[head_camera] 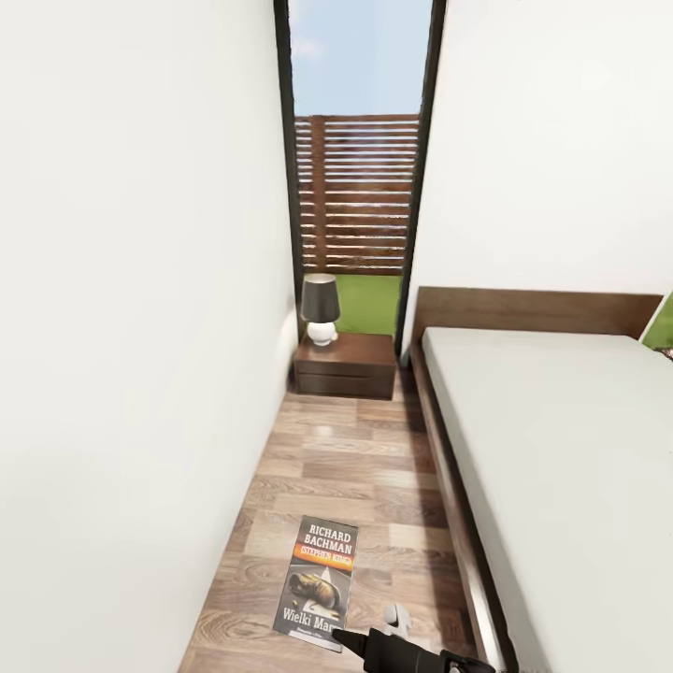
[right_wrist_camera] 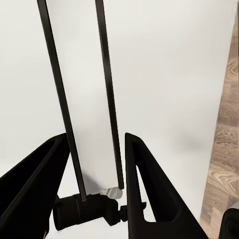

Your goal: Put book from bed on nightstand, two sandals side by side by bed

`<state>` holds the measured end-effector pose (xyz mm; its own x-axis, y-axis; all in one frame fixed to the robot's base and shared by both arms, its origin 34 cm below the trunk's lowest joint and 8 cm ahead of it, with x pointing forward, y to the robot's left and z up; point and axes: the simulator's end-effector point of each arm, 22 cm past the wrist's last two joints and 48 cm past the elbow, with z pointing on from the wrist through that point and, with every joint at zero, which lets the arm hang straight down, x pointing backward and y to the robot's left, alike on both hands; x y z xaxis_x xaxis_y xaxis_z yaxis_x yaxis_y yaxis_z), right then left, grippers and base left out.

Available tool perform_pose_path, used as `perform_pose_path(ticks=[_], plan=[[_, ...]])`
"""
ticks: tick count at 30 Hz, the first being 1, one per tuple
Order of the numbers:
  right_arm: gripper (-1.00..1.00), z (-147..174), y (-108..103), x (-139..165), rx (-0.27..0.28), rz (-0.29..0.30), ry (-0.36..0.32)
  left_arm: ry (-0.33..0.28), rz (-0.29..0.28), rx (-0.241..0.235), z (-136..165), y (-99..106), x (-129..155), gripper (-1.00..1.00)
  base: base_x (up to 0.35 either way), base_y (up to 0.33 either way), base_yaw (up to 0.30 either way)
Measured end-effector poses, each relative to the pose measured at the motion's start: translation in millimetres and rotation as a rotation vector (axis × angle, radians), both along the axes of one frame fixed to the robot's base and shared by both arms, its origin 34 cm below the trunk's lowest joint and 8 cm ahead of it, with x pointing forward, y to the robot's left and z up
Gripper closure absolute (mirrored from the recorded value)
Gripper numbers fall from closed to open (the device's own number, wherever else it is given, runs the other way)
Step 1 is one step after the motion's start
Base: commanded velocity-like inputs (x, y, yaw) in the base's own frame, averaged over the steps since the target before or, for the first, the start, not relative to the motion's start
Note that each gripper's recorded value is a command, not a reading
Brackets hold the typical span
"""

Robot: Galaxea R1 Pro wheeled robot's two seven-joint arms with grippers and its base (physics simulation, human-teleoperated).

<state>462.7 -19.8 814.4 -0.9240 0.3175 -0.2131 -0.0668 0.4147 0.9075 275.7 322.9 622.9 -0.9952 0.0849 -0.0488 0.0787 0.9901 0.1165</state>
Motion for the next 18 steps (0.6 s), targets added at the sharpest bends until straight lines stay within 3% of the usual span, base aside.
perform_pose_path(ticks=[18], plan=[[1.0,0.5,1.7,-0.3,0.003,0.001,0.001,-0.001,0.0,-0.001,0.0,-0.2,0.4,-1.0,0.021,0.023,-0.098]])
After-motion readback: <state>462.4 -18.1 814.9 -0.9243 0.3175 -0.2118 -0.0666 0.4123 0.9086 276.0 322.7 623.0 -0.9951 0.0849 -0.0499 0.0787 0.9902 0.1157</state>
